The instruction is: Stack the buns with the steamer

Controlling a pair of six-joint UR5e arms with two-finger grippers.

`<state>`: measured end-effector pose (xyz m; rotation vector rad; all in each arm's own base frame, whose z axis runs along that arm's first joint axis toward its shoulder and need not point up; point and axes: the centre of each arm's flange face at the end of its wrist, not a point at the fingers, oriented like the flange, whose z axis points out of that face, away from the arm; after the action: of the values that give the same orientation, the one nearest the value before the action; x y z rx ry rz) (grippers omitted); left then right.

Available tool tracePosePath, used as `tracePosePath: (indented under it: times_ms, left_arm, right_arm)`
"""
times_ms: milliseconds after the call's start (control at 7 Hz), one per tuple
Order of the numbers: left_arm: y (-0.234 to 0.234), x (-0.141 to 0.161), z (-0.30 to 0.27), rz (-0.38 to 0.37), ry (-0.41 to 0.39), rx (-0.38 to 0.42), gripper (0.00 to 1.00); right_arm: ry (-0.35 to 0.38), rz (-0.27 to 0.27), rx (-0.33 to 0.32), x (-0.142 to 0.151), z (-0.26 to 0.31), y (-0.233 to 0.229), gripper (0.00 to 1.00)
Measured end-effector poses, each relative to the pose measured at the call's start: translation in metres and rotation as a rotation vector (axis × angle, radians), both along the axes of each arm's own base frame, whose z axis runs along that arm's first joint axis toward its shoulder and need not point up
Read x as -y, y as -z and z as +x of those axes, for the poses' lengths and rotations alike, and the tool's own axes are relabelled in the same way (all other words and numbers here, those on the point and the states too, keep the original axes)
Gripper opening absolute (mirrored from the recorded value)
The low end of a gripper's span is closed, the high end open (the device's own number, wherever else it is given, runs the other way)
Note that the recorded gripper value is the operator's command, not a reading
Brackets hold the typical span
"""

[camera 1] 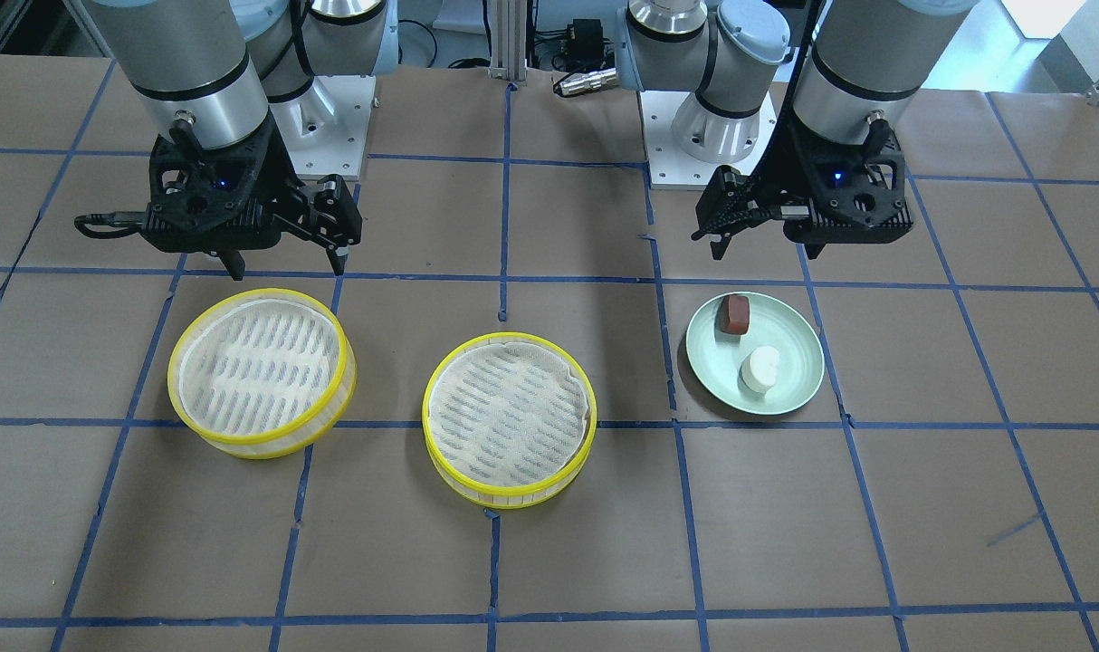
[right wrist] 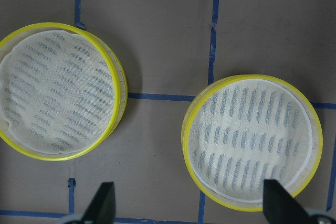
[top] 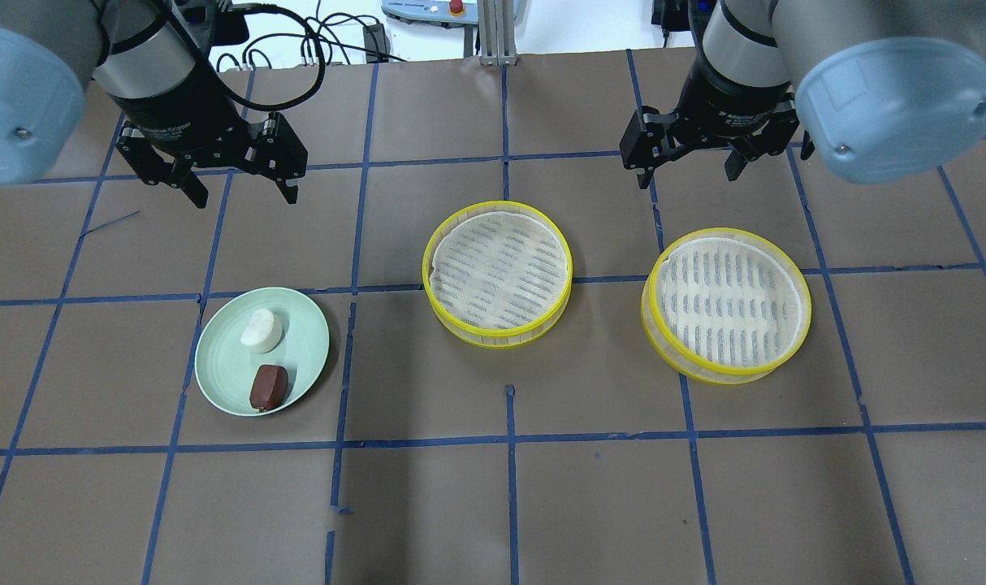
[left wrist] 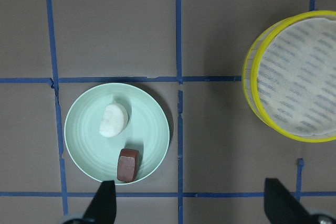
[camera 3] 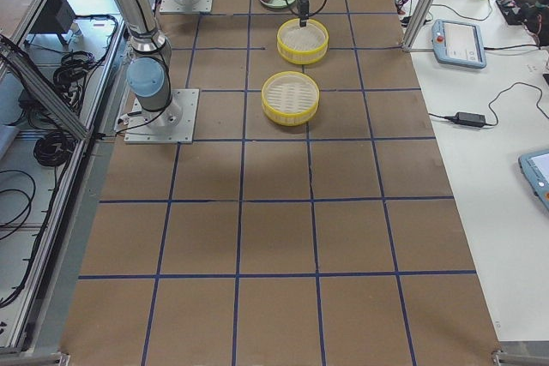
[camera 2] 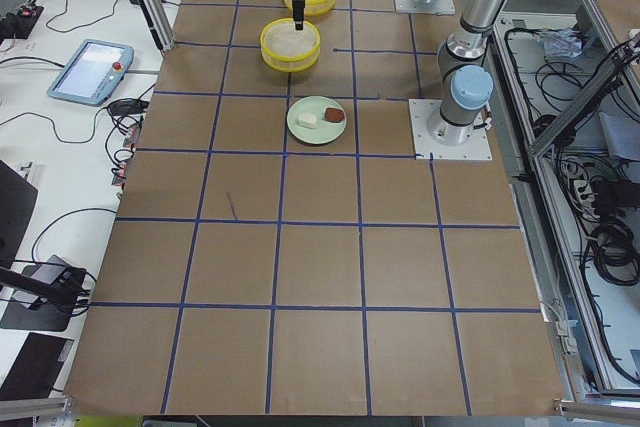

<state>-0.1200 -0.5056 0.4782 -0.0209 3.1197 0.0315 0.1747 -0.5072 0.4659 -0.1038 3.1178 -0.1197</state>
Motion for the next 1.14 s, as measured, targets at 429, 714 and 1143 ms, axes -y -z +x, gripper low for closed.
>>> tracePosePath:
  times_ms: [429,714,1143]
  left_arm:
    - [0.033,-0.007,0.024,0.063,0.105,-0.011,1.0]
    - [0.082,0.008,0.047,0.125,0.078,-0.016,1.0]
    - [0.204,0.031,0.102,0.319,0.014,-0.007,1.0]
  right_arm:
    - [0.002,0.001,0.001,0.001,-0.003,0.0,1.0]
    - [-0.001,0.007,-0.002,0.002,-0.005,0.002,1.0]
    - [-0.008,0.025,-0.009,0.005,-0.021,0.013,1.0]
